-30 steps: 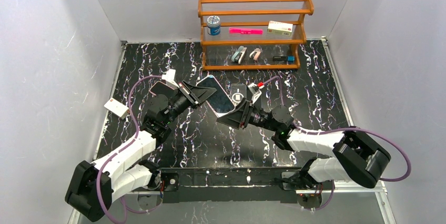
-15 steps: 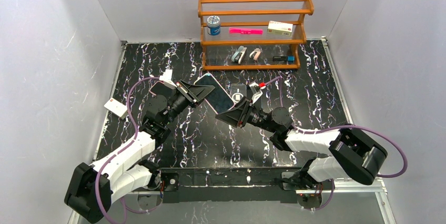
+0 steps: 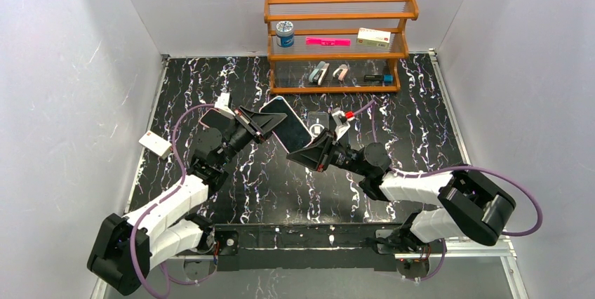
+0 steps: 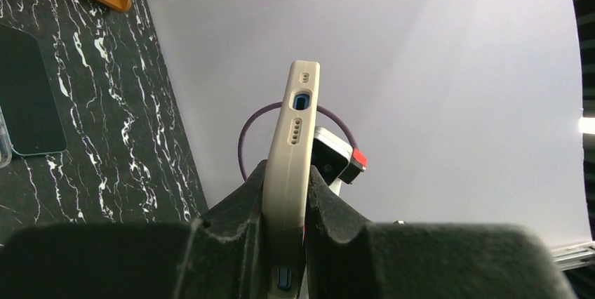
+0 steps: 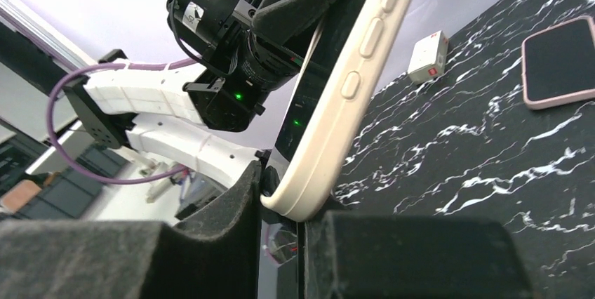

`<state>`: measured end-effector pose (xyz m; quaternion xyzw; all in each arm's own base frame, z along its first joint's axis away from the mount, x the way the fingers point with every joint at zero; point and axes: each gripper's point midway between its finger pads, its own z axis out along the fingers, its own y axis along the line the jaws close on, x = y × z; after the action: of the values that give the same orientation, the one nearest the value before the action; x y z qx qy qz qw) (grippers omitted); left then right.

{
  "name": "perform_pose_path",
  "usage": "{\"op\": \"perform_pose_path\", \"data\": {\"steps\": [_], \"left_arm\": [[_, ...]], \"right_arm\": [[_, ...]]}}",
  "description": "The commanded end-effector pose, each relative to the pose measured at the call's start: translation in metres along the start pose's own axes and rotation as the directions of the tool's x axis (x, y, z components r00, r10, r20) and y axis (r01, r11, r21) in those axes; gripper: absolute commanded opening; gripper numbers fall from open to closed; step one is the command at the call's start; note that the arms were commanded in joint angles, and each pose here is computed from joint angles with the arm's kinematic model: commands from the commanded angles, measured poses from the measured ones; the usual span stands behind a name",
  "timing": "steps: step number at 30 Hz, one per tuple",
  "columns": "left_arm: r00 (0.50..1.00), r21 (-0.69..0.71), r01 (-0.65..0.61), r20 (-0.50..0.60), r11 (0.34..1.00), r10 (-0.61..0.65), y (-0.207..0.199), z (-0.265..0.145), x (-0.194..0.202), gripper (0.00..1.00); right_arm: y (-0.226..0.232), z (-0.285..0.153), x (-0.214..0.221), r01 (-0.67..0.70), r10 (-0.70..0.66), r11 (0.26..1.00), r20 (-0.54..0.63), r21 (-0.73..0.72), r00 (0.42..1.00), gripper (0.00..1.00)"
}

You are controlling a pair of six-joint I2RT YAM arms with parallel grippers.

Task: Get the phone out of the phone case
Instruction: Remove the phone case from the phone.

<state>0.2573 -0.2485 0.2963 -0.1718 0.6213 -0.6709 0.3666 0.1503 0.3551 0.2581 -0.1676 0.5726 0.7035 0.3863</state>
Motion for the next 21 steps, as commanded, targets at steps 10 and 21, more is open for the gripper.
{"op": "perform_pose_path", "data": {"steps": [10, 21], "left_arm": [[0.993, -0.06, 0.118, -0.016, 0.991, -0.119, 0.009, 0.002, 0.004, 0.0], [0.995, -0.08, 0.092, -0.018, 0.993, -0.093, 0.01, 0.003, 0.004, 0.0]], "right_arm": [[-0.024, 0.006, 0.012, 0.514, -0.513, 0.856, -0.19, -0.051, 0.837, 0.05], [-0.039, 0.005, 0.018, 0.563, -0.552, 0.825, -0.267, -0.042, 0.79, 0.15]]}}
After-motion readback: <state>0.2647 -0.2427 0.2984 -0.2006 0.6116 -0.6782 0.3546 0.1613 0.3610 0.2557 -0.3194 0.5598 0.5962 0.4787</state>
